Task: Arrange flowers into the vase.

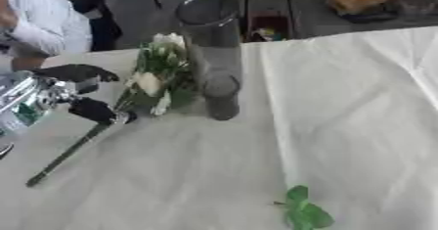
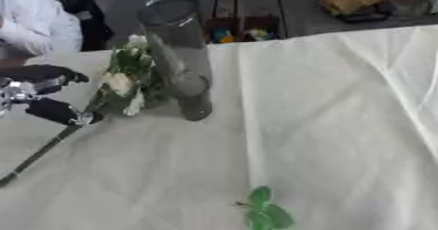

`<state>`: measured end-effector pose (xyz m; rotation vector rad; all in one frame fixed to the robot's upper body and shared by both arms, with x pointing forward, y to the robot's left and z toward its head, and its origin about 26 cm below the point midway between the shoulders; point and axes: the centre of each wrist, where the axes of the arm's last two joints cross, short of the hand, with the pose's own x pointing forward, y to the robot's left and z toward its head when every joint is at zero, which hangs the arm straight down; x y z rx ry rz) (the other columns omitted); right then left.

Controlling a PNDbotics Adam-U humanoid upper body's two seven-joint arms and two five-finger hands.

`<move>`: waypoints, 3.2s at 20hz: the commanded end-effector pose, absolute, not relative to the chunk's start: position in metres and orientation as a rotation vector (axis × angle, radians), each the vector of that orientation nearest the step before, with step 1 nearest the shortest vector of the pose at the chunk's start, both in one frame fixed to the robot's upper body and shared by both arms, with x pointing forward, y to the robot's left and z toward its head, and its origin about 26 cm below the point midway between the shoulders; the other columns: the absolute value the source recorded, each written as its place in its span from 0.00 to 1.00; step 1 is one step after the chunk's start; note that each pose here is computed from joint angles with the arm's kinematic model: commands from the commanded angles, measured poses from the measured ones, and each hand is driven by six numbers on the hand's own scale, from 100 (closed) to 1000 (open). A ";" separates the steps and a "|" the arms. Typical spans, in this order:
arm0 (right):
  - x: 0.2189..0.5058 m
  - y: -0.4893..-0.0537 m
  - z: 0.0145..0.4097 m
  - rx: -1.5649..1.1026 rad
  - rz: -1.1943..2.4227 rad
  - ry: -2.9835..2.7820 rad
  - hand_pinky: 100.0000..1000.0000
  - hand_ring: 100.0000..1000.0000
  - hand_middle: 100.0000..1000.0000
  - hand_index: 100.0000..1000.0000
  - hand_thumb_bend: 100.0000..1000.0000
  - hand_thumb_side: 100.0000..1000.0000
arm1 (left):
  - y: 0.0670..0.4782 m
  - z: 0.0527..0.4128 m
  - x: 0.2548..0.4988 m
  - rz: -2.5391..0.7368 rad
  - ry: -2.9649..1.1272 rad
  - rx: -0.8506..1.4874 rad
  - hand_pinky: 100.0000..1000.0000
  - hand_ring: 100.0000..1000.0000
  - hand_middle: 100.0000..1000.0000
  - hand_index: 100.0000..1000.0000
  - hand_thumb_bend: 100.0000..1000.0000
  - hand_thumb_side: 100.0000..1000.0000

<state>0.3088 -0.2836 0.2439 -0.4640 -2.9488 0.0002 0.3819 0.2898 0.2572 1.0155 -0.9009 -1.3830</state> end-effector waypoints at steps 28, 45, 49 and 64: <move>0.306 -0.281 0.252 -0.427 0.031 -2.981 0.61 0.70 0.46 0.74 0.00 0.98 | 0.306 0.241 0.416 -1.213 -0.703 0.984 0.88 0.89 0.90 0.96 0.32 0.62; 0.306 -0.280 0.251 -0.416 0.043 -2.978 0.61 0.71 0.46 0.74 0.00 0.99 | 0.311 0.229 0.428 -1.164 -0.692 1.010 0.84 0.86 0.88 0.94 0.25 0.61; 0.306 -0.280 0.252 -0.412 0.044 -2.981 0.61 0.71 0.46 0.74 0.00 0.99 | 0.311 0.225 0.431 -1.158 -0.688 1.009 0.85 0.86 0.88 0.94 0.22 0.62; 0.306 -0.279 0.252 -0.403 0.055 -2.981 0.62 0.71 0.45 0.74 0.00 0.99 | 0.318 0.216 0.437 -1.125 -0.672 1.075 0.70 0.77 0.80 0.86 0.04 0.55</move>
